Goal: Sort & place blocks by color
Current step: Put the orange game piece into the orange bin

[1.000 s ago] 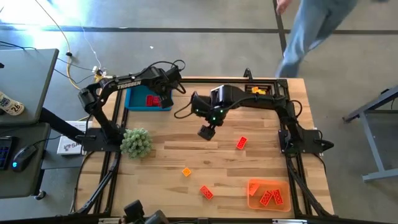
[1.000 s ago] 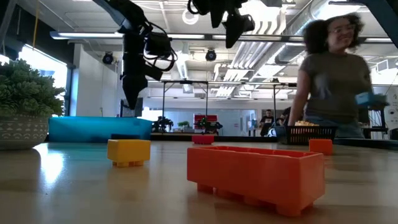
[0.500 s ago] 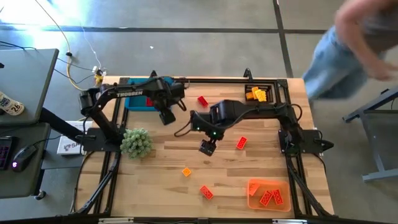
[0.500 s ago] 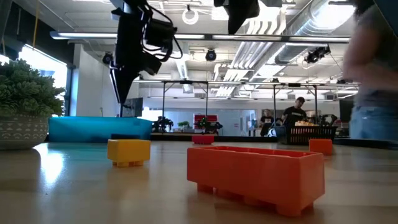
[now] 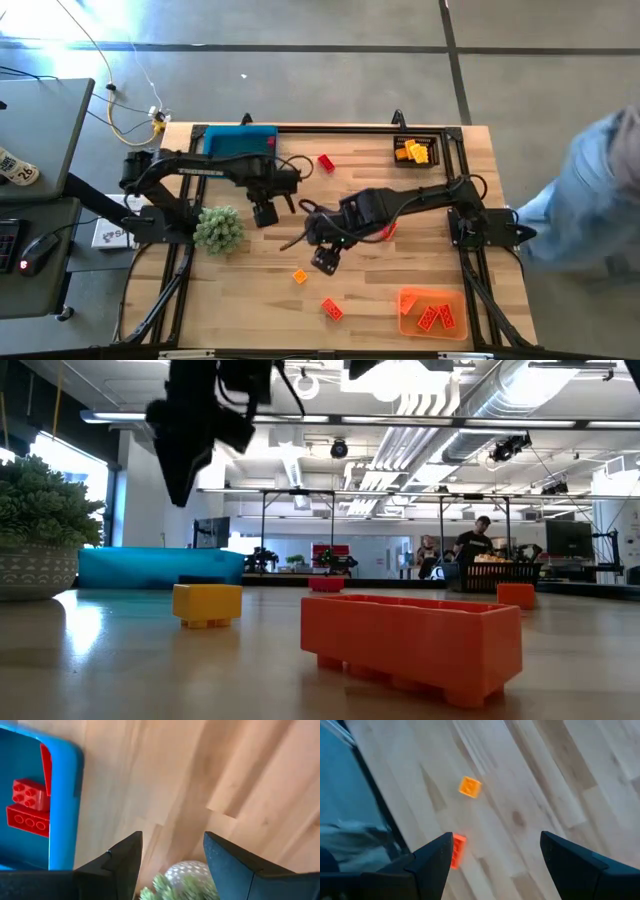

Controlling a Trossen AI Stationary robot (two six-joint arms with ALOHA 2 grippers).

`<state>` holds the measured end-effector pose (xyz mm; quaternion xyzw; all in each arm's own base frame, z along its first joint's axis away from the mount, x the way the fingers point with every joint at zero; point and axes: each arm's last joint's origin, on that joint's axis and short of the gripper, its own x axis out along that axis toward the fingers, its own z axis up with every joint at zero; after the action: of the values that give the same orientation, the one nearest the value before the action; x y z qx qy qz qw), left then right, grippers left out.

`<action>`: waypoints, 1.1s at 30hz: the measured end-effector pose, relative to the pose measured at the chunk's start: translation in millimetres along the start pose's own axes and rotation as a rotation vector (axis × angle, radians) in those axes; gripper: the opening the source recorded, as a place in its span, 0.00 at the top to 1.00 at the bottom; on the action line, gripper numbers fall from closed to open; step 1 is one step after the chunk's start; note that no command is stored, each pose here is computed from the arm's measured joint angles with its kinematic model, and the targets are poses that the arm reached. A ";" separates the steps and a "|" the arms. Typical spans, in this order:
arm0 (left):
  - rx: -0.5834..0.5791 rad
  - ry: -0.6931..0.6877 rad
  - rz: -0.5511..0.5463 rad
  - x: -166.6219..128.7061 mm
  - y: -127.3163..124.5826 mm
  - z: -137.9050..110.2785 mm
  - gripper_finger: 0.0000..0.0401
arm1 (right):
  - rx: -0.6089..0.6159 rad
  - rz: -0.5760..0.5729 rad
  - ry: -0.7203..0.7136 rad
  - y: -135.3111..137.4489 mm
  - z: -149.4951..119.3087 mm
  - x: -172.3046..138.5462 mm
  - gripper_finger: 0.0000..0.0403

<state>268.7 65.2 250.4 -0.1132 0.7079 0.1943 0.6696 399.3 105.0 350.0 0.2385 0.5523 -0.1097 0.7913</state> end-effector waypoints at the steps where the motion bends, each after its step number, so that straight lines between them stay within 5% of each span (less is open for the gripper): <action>1: 0.016 -0.018 -0.004 -5.1 -3.8 -4.1 0.50 | 0.012 0.010 -0.021 4.8 -1.0 1.0 0.29; 9: 0.051 -0.184 -0.056 -46.8 -24.0 -43.3 0.50 | 0.036 0.060 -0.095 37.9 -11.7 23.4 0.29; 19: 0.050 -0.323 -0.126 -77.1 -39.2 -84.6 0.50 | 0.076 0.030 0.031 61.0 -32.0 77.1 0.29; 33: 0.099 -0.366 -0.112 -82.4 -50.7 -97.3 0.50 | 0.161 -0.052 0.206 75.3 -60.6 145.5 0.29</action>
<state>208.4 -30.1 328.5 -0.0821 0.5755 0.1388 0.8018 435.6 213.2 217.7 0.2966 0.6262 -0.1490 0.7055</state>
